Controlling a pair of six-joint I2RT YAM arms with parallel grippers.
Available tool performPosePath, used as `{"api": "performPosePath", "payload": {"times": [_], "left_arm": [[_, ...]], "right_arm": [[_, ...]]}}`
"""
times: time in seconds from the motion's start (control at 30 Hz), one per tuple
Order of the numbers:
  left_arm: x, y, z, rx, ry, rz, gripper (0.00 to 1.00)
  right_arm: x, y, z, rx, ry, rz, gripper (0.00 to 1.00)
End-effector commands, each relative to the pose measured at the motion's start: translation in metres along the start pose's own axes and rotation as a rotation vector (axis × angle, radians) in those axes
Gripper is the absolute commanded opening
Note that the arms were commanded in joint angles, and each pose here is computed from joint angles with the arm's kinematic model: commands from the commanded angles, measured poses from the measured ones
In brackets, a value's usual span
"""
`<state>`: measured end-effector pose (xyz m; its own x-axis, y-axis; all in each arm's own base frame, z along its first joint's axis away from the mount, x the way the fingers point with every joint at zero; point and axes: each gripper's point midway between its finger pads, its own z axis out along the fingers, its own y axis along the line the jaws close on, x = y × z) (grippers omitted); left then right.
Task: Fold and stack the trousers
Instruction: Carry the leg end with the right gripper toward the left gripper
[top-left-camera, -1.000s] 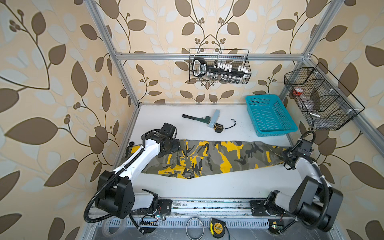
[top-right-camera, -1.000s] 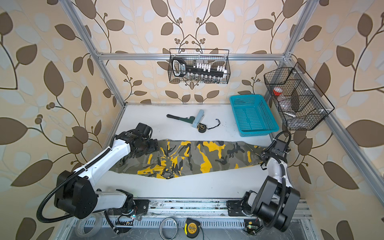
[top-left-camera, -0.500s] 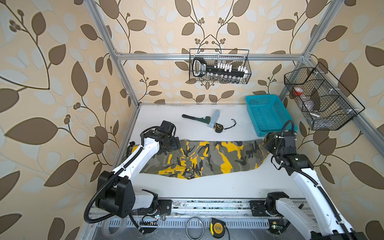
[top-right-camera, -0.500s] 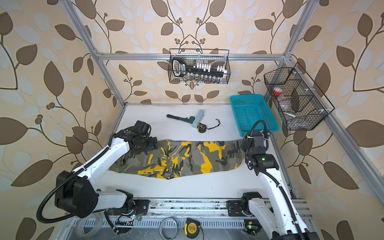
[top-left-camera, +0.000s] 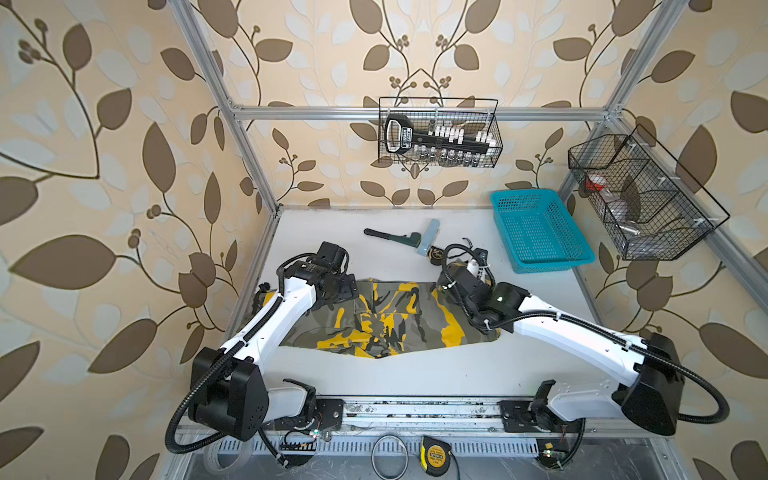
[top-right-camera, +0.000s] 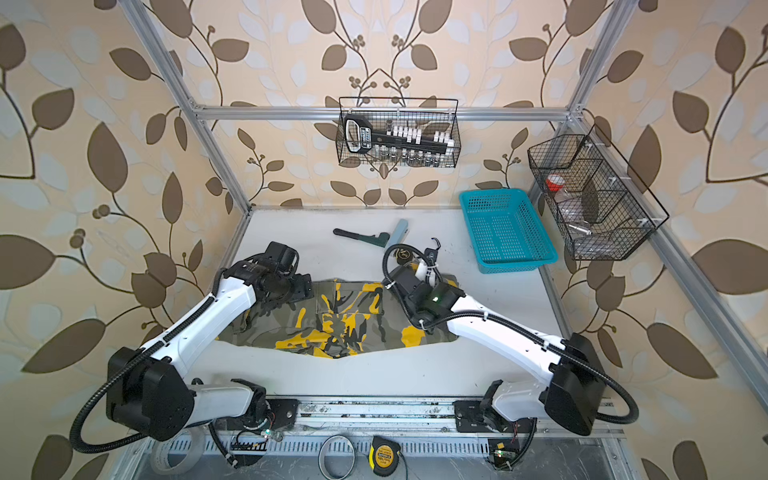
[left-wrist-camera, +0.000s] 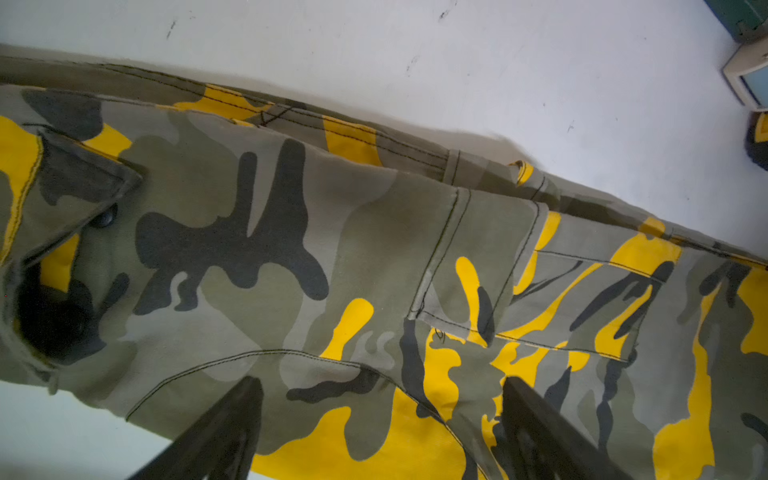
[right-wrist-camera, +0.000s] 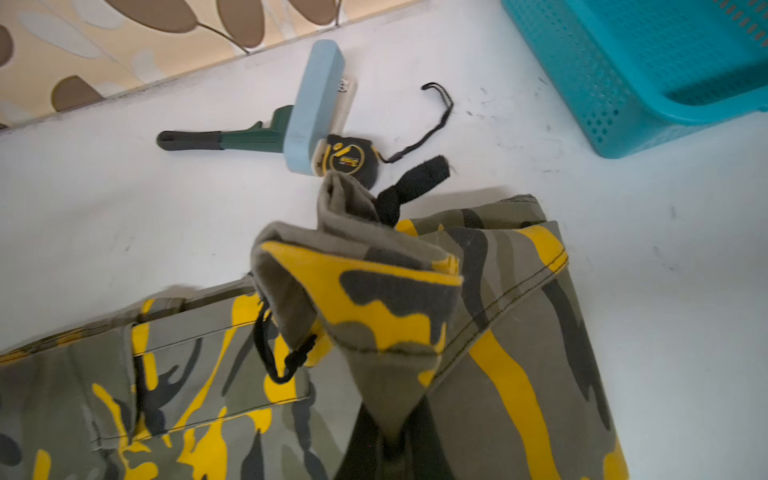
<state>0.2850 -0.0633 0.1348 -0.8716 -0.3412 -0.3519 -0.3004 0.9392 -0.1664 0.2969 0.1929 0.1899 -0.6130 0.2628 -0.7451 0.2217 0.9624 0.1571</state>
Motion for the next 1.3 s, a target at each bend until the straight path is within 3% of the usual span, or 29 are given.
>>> {"api": "performPosePath", "payload": {"times": [0.0,0.3,0.43,0.63,0.77,0.97,1.07,1.27], "left_arm": [[0.003,0.013,-0.007,-0.03,-0.014,-0.034,0.91],[0.006,0.024,-0.011,-0.054,-0.029,-0.056,0.91],[0.011,0.03,-0.008,-0.059,-0.025,-0.073,0.91],[0.016,0.036,-0.004,-0.075,-0.014,-0.079,0.91],[0.017,0.038,-0.005,-0.078,-0.017,-0.083,0.91],[0.021,0.033,-0.001,-0.044,0.002,-0.095,0.91],[0.022,0.024,0.0,-0.001,0.022,-0.095,0.91],[0.035,-0.011,-0.004,0.143,0.068,-0.065,0.89]], "right_arm": [[-0.004,0.03,-0.004,-0.038,-0.047,0.059,0.05],[0.009,0.1,-0.003,-0.137,-0.05,-0.005,0.07],[0.042,0.119,0.008,-0.154,0.003,-0.077,0.09],[0.124,0.153,0.012,-0.209,0.161,-0.253,0.25],[0.137,0.159,-0.006,-0.253,0.191,-0.318,0.31],[0.134,0.146,-0.033,-0.333,0.242,-0.404,0.4],[0.112,0.13,-0.049,-0.378,0.2,-0.406,0.52],[0.084,0.067,-0.031,-0.328,0.225,-0.371,0.58]]}}
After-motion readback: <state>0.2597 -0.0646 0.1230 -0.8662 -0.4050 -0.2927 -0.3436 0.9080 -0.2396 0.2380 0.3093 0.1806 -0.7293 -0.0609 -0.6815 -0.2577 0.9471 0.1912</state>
